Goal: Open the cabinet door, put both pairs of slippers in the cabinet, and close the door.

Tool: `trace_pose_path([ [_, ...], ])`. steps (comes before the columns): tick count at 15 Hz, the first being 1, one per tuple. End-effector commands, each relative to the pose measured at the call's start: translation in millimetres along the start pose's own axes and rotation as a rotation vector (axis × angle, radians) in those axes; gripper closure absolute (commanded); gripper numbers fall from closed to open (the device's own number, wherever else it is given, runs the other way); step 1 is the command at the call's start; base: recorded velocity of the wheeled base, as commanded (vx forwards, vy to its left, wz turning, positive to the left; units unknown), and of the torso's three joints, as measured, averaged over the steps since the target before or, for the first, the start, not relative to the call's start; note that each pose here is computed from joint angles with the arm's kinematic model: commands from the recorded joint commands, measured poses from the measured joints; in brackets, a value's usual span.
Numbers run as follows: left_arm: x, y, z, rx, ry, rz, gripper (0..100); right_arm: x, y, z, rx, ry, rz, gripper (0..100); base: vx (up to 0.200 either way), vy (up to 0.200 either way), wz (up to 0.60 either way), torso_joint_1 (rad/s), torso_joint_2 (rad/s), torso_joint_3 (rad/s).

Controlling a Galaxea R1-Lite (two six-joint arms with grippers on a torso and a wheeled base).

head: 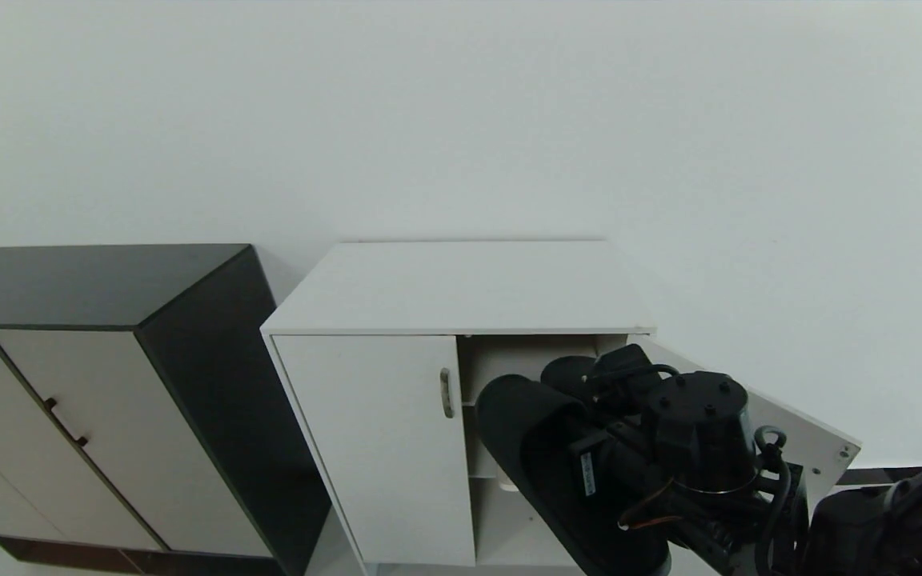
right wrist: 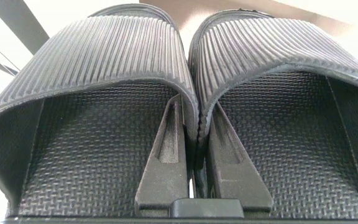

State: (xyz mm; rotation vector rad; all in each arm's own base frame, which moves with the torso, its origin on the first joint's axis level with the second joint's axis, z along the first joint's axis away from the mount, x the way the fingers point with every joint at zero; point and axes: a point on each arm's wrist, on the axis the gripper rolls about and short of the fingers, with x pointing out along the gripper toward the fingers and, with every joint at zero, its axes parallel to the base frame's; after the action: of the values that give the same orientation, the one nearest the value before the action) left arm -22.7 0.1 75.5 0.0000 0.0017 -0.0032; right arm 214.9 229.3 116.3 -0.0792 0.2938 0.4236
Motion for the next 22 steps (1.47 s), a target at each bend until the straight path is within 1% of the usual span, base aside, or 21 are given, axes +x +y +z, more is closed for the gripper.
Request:
trace_pose_path([
  [1, 0.0, 0.0, 0.0, 0.000, 0.000, 0.000, 100, 1.5, 0.7, -2.1, -0.003, 0.007, -0.001, 100, 0.000, 0.000, 0.00, -0.232, 0.54, 0.300],
  [12, 0.0, 0.0, 0.0, 0.000, 0.000, 0.000, 100, 1.8, -0.1, -5.7, -0.016, 0.019, -0.004, 100, 0.000, 0.000, 0.00, -0.211, 0.53, 0.318],
  [22, 0.1, 0.0, 0.0, 0.000, 0.001, 0.002, 100, 2.8, 0.0, -8.3, -0.018, 0.025, -0.004, 100, 0.000, 0.000, 0.00, -0.138, 0.47, 0.328],
])
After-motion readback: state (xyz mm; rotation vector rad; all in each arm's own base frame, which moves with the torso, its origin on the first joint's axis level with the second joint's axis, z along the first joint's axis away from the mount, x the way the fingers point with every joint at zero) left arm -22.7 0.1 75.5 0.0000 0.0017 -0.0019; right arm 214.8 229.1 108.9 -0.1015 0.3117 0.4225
